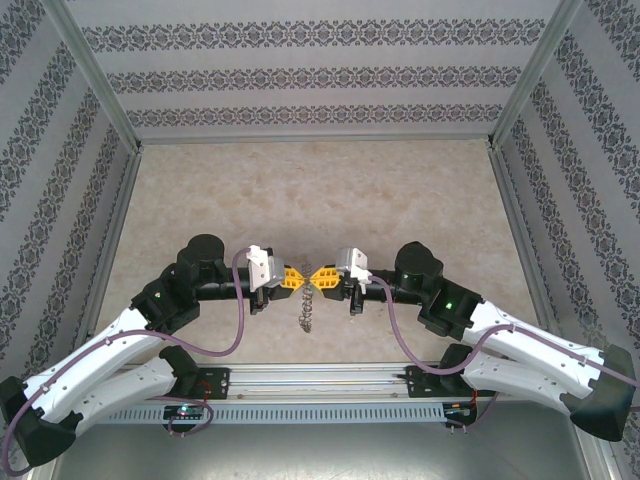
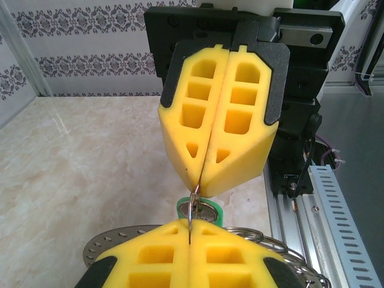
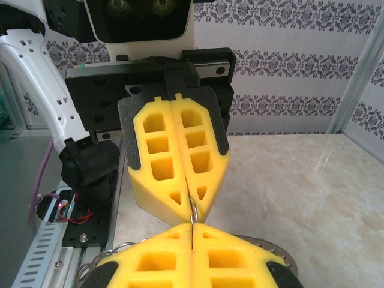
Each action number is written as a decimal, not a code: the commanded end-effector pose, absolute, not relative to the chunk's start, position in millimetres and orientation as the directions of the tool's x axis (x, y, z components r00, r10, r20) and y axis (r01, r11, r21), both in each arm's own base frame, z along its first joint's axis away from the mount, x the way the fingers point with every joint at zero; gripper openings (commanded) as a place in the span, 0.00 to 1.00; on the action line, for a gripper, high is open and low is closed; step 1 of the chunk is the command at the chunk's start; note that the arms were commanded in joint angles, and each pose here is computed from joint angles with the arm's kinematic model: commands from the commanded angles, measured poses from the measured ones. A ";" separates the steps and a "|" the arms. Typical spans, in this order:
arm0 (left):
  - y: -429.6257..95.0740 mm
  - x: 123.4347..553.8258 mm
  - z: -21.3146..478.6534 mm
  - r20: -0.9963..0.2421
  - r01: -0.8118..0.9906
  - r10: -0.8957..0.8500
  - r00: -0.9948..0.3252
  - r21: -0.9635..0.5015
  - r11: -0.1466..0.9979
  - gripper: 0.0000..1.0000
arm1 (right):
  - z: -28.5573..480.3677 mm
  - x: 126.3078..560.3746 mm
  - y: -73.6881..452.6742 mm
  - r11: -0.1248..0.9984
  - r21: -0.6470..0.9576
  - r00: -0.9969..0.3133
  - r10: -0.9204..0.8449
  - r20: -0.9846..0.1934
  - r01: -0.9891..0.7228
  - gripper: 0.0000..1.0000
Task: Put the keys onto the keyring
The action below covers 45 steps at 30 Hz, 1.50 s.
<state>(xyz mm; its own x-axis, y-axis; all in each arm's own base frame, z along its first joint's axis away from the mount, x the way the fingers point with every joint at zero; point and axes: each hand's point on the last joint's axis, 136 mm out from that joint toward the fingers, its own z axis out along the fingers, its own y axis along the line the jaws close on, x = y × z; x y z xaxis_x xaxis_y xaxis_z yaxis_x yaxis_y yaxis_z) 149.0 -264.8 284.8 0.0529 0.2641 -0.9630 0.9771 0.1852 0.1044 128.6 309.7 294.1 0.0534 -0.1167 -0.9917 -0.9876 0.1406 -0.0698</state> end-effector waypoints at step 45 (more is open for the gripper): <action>-268.5 148.2 290.4 -0.949 0.974 0.304 0.080 0.139 0.177 0.00 | 306.3 110.9 315.8 -0.008 -0.139 0.139 -0.174 -0.975 -0.990 0.00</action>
